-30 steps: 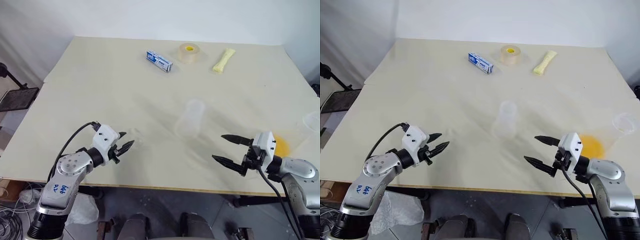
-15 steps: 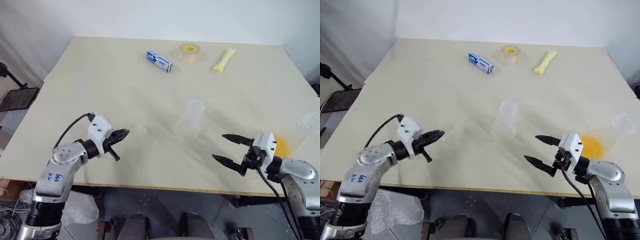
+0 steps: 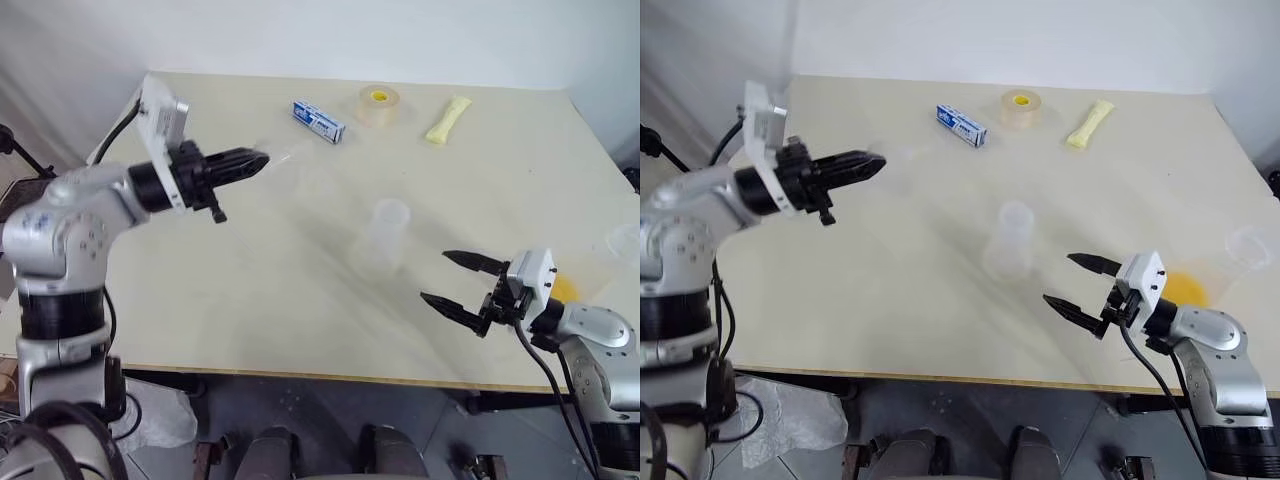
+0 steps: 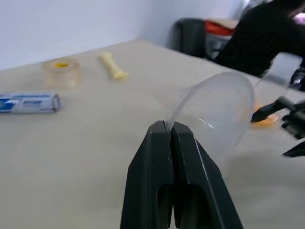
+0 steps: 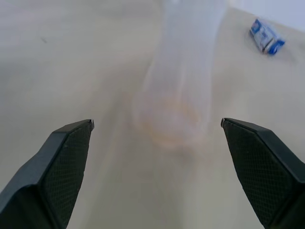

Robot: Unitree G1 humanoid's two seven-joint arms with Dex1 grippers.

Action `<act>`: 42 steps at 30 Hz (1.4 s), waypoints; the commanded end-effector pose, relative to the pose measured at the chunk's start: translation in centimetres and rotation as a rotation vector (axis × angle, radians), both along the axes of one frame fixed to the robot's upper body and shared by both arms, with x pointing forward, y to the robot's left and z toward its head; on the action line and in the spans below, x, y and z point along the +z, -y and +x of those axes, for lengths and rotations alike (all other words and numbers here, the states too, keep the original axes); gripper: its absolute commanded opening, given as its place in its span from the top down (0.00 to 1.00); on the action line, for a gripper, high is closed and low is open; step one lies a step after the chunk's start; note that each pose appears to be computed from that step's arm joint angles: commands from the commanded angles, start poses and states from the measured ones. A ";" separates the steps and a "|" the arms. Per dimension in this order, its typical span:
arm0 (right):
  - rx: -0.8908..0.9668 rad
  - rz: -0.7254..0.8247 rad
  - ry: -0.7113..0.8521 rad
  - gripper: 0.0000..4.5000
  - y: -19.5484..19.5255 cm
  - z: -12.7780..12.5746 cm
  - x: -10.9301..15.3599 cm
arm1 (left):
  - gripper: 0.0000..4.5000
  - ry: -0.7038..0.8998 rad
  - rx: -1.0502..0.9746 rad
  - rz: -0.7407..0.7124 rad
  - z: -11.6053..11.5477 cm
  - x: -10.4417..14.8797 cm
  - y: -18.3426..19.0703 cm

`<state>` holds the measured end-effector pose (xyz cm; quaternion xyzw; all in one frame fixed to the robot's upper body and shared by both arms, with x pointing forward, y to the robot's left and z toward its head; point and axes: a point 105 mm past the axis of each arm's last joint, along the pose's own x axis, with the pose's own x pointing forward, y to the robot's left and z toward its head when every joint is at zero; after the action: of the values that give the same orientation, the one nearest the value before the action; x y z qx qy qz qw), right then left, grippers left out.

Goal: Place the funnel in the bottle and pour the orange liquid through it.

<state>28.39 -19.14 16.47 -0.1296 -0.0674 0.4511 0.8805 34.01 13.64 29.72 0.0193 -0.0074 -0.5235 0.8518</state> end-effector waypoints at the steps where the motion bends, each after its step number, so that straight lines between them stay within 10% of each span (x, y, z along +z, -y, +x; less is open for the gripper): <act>1: -0.003 0.022 0.059 0.00 -0.4 -0.1 1.6 | 1.00 -0.097 -0.121 0.006 0.2 1.0 1.6; 13: -0.051 0.039 0.067 0.00 -1.0 -1.1 1.5 | 1.00 -0.379 -0.242 0.119 2.2 2.8 5.6; 42: -0.105 0.074 0.095 0.00 -1.6 -2.5 0.9 | 1.00 -0.485 -0.452 0.331 1.9 1.2 11.1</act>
<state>26.35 -17.62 16.30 -0.1109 -0.0937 0.3985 0.9056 37.02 3.22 28.83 0.0219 0.2995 -0.6456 0.7022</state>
